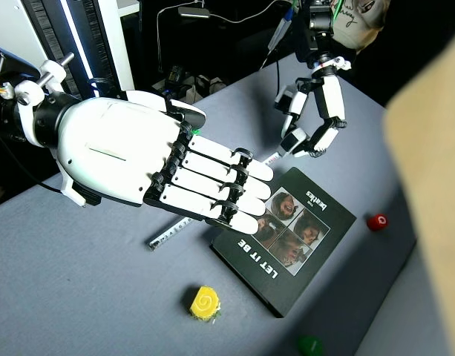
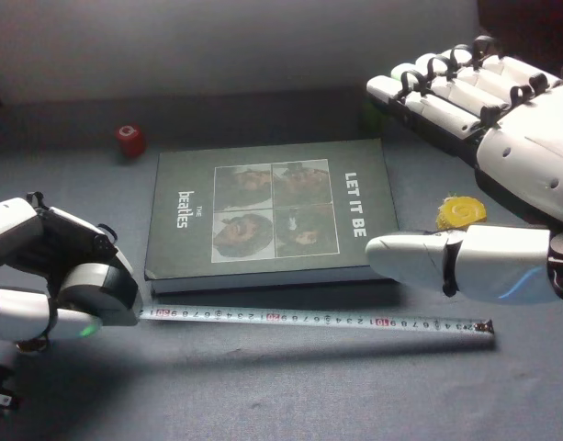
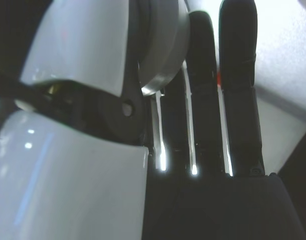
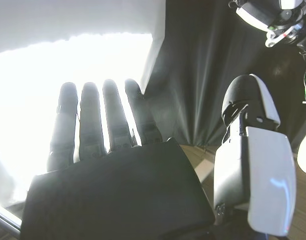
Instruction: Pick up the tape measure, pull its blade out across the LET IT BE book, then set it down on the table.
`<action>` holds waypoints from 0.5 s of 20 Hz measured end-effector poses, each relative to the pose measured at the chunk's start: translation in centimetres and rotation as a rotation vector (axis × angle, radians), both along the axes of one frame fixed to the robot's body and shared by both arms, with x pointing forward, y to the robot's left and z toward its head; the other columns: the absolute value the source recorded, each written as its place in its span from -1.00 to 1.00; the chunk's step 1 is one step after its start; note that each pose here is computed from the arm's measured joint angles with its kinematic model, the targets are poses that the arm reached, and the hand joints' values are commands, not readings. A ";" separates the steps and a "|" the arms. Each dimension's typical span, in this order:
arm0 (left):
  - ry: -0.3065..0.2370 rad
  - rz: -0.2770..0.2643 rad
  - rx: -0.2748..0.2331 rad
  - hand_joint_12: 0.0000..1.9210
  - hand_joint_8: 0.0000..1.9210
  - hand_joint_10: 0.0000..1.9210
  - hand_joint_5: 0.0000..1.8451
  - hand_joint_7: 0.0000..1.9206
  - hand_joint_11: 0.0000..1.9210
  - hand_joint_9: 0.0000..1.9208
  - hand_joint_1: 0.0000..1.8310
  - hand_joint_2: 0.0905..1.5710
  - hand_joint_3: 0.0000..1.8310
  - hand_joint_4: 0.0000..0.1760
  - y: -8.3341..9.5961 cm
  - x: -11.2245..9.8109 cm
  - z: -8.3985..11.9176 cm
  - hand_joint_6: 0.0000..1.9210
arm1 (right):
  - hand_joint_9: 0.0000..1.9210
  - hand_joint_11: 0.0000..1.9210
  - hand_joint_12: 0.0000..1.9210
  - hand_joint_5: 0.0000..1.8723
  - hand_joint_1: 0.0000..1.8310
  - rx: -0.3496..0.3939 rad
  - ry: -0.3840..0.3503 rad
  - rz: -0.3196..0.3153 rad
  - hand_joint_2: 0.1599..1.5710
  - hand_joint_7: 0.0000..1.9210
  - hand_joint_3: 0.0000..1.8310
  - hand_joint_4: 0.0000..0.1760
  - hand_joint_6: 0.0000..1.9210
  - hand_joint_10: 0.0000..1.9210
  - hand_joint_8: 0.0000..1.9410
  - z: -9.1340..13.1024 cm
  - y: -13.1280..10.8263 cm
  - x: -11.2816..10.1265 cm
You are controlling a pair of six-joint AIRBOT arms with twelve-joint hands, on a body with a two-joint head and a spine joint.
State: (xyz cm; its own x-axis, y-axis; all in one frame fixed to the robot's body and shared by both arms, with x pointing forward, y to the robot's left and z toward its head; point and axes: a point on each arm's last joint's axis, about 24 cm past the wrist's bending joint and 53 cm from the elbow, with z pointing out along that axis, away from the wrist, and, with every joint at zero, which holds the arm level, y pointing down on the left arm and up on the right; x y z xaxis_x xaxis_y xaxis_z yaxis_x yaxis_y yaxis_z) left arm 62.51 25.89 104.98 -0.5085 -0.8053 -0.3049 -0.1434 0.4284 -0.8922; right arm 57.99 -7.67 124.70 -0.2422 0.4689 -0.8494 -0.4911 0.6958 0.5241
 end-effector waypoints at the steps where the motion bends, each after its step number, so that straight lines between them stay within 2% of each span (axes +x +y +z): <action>1: -0.003 0.002 0.002 0.00 0.06 0.31 0.20 0.00 -0.05 -0.05 0.51 0.36 -1.00 -1.00 0.2 0.0 0.0 -0.38 | -1.00 -1.00 -0.82 -1.00 -1.00 0.000 -0.001 0.000 0.26 -1.00 -1.00 -1.00 -1.00 -1.00 -1.00 0.0 0.0 0.0; 4: -0.005 0.001 0.009 0.00 0.05 0.32 0.20 0.00 -0.05 -0.05 0.51 0.36 -1.00 -1.00 0.2 0.0 0.0 -0.38 | -1.00 -1.00 -0.82 -1.00 -1.00 0.000 -0.002 0.001 0.26 -1.00 -1.00 -1.00 -1.00 -1.00 -1.00 0.0 0.0 0.0; 8: 0.008 -0.008 -0.001 0.02 0.03 0.32 0.20 0.01 -0.08 -0.06 0.51 0.36 -1.00 -1.00 -0.6 -0.3 -1.0 -0.38 | -1.00 -1.00 -0.82 -1.00 -1.00 0.000 -0.002 0.000 0.27 -1.00 -1.00 -1.00 -1.00 -1.00 -1.00 0.0 0.0 0.0; 10: 0.010 -0.003 -0.001 0.04 0.03 0.34 0.15 0.01 -0.11 -0.08 0.51 0.37 -1.00 -1.00 -0.6 -0.3 -1.2 -0.30 | -1.00 -1.00 -0.82 -1.00 -1.00 0.000 -0.002 0.000 0.27 -1.00 -1.00 -1.00 -1.00 -1.00 -1.00 0.0 0.0 0.0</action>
State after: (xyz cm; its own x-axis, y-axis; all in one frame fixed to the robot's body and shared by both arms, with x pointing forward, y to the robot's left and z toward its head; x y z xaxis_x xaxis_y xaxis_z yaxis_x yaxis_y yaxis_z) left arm 62.22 25.26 103.74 -0.5139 -0.8041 -0.2988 -0.1514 0.4279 -0.8911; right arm 57.98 -7.67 124.74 -0.2406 0.4687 -0.8499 -0.4921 0.6959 0.5231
